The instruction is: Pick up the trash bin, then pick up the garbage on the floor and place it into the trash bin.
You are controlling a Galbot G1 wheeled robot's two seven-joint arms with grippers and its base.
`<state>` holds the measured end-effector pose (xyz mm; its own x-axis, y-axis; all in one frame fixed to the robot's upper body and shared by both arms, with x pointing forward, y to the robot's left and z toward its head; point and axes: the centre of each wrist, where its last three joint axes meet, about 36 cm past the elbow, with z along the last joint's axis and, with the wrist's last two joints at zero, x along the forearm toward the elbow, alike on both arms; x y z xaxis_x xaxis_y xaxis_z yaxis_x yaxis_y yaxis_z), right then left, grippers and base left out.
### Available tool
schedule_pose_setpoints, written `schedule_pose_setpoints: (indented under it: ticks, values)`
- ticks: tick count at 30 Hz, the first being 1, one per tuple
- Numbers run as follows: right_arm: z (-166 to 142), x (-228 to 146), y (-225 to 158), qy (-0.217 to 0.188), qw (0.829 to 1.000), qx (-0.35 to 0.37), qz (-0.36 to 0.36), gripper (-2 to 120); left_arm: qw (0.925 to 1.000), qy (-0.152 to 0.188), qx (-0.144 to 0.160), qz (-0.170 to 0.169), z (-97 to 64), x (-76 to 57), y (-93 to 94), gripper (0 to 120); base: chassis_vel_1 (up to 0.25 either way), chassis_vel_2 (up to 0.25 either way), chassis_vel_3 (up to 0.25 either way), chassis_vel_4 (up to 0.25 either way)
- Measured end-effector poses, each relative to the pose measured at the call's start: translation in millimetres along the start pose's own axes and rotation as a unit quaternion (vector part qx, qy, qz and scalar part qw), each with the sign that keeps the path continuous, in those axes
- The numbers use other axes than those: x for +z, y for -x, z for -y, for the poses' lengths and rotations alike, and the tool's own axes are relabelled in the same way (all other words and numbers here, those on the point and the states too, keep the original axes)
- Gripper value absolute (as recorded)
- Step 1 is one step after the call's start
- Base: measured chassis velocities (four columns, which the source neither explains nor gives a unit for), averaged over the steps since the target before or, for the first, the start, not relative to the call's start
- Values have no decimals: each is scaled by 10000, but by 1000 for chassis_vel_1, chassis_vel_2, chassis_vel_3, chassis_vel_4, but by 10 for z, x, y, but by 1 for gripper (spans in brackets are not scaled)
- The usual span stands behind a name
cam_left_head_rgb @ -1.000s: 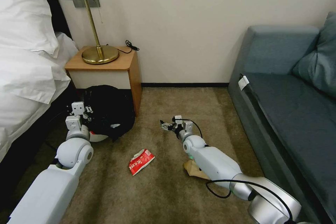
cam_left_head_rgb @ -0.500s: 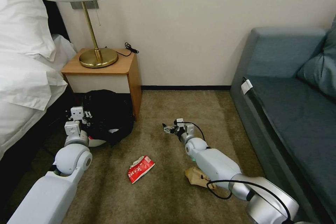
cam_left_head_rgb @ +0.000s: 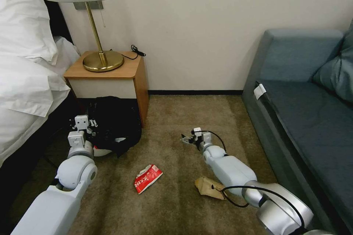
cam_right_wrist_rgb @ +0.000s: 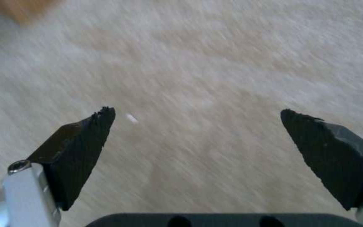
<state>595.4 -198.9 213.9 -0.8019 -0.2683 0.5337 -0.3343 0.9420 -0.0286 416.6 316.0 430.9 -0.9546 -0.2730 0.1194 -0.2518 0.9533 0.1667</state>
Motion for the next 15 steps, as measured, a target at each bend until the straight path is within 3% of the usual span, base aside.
schedule_pose_setpoints:
  ticks: [8,12,15]
  values:
    - [180,48,-287,-251,9992,40,-298,100,9999,119,22,-26,-77,20,-108,5,0,0,0,0]
    - [432,-26,-728,-151,9984,107,-532,100,9998,171,19,-24,-105,19,-116,5,0,0,0,0]
    - [432,-112,-1031,-179,9978,-101,-636,100,9998,186,28,14,-117,-13,-93,5,0,0,0,0]
